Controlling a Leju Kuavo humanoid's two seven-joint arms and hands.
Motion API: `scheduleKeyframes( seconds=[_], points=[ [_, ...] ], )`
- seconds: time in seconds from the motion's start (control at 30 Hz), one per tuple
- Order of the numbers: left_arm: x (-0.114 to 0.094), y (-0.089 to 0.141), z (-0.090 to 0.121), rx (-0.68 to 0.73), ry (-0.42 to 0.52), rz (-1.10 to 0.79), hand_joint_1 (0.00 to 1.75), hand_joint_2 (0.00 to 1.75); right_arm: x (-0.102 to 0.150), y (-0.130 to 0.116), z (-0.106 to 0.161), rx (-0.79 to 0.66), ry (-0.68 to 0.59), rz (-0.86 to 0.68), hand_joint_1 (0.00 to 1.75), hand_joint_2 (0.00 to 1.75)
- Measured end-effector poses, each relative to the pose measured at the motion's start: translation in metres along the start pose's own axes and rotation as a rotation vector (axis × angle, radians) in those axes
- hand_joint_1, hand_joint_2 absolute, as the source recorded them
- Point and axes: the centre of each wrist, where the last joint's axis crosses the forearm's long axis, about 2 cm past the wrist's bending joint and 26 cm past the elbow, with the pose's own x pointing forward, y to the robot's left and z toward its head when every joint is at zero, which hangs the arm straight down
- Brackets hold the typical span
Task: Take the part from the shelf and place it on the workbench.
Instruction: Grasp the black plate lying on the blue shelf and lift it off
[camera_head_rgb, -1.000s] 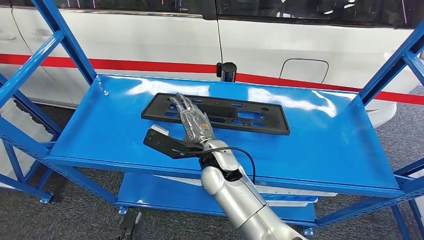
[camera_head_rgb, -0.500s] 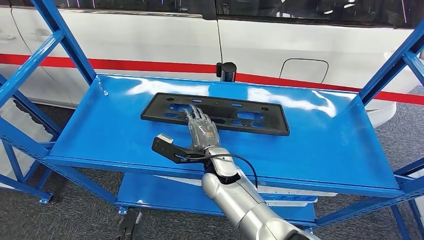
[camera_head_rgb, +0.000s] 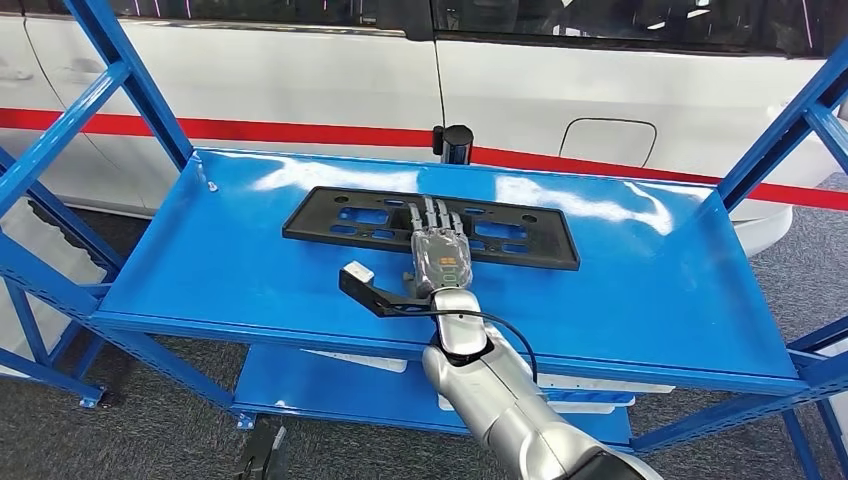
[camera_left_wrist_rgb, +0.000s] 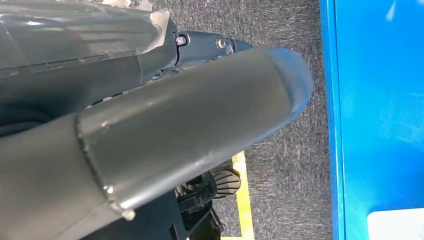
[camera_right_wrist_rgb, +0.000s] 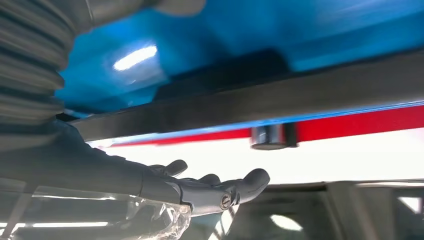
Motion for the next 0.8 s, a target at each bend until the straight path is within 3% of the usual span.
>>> scheduleKeyframes(
  seconds=[0.07, 0.3, 0.57, 0.8],
  points=[
    [-0.001, 0.001, 0.0, 0.001, -0.001, -0.004, 0.0, 0.0, -0.006, 0.005, 0.003, -0.021, 0.032, 0.022, 1.44, 1.75],
    [0.001, 0.004, 0.0, 0.014, -0.02, -0.016, 0.0, 0.0, -0.015, 0.011, 0.007, -0.06, 0.092, 0.044, 1.75, 1.75],
    [0.002, 0.008, -0.001, 0.059, -0.09, -0.032, 0.0, 0.0, -0.01, 0.006, 0.009, -0.12, 0.08, 0.022, 1.75, 1.75],
    [0.004, 0.009, -0.002, 0.085, -0.252, -0.058, 0.0, 0.0, -0.006, -0.014, 0.01, -0.245, 0.037, -0.045, 1.75, 1.75]
  ],
)
